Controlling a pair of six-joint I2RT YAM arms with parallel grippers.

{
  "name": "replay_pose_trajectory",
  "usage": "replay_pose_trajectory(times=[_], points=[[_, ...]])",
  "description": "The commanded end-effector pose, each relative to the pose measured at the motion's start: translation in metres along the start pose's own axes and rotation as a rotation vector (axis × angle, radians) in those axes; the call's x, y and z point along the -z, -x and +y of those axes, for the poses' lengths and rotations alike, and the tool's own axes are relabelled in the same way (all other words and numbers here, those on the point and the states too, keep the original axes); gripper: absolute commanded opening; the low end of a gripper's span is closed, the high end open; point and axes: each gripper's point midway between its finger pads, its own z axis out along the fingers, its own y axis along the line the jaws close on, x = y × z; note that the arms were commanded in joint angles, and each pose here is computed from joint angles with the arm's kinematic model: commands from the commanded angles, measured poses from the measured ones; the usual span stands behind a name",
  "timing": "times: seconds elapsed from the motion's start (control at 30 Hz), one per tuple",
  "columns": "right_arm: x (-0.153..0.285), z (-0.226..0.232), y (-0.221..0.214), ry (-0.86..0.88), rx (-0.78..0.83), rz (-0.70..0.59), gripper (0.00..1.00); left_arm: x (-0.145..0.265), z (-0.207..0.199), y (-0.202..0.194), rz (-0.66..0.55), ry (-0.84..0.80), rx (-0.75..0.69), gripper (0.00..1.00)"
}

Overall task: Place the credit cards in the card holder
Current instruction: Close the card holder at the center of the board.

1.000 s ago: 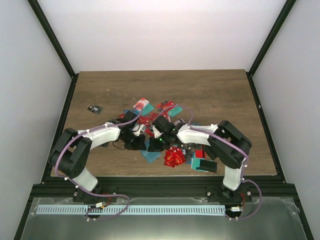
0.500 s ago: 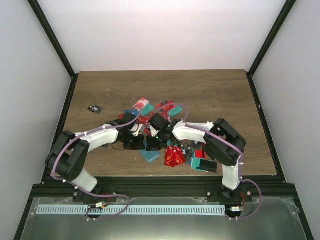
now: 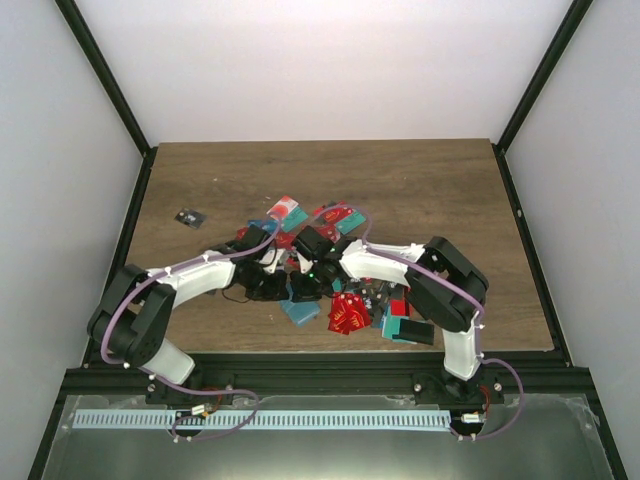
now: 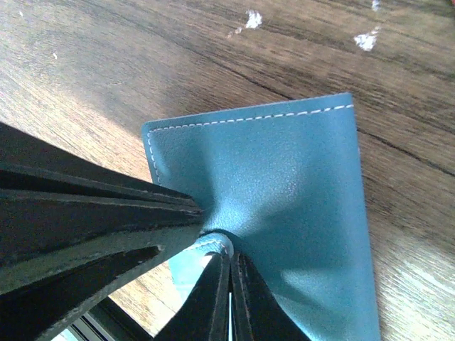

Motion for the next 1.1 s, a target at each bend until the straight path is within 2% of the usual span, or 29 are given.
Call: replay_pose_trajectory(times=[0.0, 0.2, 0.7, 0.97, 1.07], points=[[-0.026, -0.079, -0.055, -0.317, -0.062, 0.177, 0.06, 0.005, 0.004, -0.008, 0.009, 0.029, 0.008, 0.04], [-0.008, -0.046, -0.025, -0.253, -0.015, 0.097, 0.13, 0.004, 0.007, -0.010, 0.017, 0.038, 0.011, 0.04], [0.048, 0.008, 0.021, -0.108, 0.009, -0.069, 0.20, 0.013, 0.002, -0.001, -0.008, 0.052, 0.015, 0.04], [0.081, -0.006, 0.036, -0.069, -0.033, -0.179, 0.25, 0.036, -0.012, 0.010, -0.044, 0.044, 0.017, 0.05], [0.082, -0.022, 0.035, -0.060, -0.049, -0.185, 0.27, 0.043, -0.007, 0.006, -0.048, 0.082, 0.059, 0.09]])
